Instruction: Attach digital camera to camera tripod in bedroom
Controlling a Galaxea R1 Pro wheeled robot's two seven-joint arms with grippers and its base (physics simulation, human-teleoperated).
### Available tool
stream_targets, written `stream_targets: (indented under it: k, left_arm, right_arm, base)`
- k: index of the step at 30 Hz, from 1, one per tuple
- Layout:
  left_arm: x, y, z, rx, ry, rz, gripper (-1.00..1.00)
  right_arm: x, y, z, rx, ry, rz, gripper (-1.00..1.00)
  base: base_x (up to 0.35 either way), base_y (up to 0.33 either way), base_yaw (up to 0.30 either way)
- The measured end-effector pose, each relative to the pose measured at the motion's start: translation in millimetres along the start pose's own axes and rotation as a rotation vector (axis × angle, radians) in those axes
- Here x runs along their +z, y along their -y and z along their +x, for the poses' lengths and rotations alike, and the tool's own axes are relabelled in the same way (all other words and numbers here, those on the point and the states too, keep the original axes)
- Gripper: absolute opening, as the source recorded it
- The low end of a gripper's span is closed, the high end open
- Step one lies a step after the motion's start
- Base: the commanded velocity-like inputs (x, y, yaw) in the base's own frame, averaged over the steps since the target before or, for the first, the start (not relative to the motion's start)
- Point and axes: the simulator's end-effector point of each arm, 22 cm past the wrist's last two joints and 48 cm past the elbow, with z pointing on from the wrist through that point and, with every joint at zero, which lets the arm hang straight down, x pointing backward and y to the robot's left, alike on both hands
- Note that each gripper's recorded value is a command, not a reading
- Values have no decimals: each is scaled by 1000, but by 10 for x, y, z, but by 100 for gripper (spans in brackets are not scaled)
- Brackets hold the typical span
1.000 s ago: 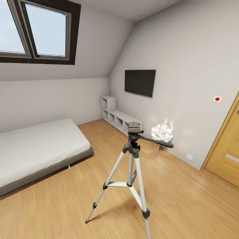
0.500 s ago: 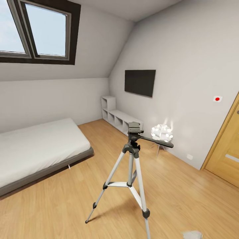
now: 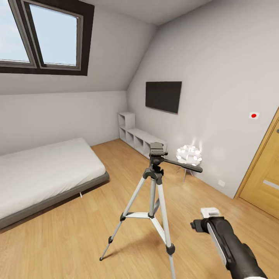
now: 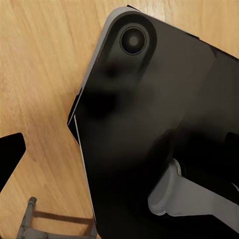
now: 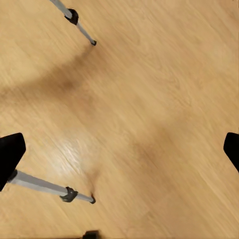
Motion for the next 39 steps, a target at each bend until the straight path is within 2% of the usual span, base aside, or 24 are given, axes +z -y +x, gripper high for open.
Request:
stream_targets:
  k: [4,8,9,11,12,13,17,22,23,39]
  left_arm:
    - [0,1,0,0,0,0,100]
    - [0,2,0,1,0,1,100]
    - [0,0,-1,1,0,1,100]
    - [0,-1,-1,2,0,1,100]
    - [0,-1,-1,2,0,1,100]
    - [0,-2,-1,2,0,1,100]
    - [0,-1,-1,2,0,1,100]
    - [0,1,0,2,0,1,100]
    - [0,-4,-2,2,0,0,100]
    - [0,0,-1,2,0,1,100]
  right_arm:
    - [-177,-200,-432,37,20,-83,100]
    - [-422,-353,-837,41,90,-136,100]
    - [-546,-439,-1001,31,128,-155,100]
    - [-662,-588,-1121,10,156,-179,100]
    - [-881,-1079,-1252,-75,197,-248,100]
    - [-936,-1204,-1270,-105,207,-261,100]
    - [-994,-1328,-1279,-133,215,-278,100]
    - [-1015,-1375,-1272,-143,214,-290,100]
    - [-1065,-1457,-1281,-150,220,-325,100]
    - [-1085,-1639,-1218,-155,204,-390,100]
  base:
    - [0,0,0]
    - [0,0,0]
    - [0,0,0]
    - [0,0,0]
    - [0,0,0]
    - [0,0,0]
    - [0,0,0]
    - [0,0,0]
    - [0,0,0]
    - [0,0,0]
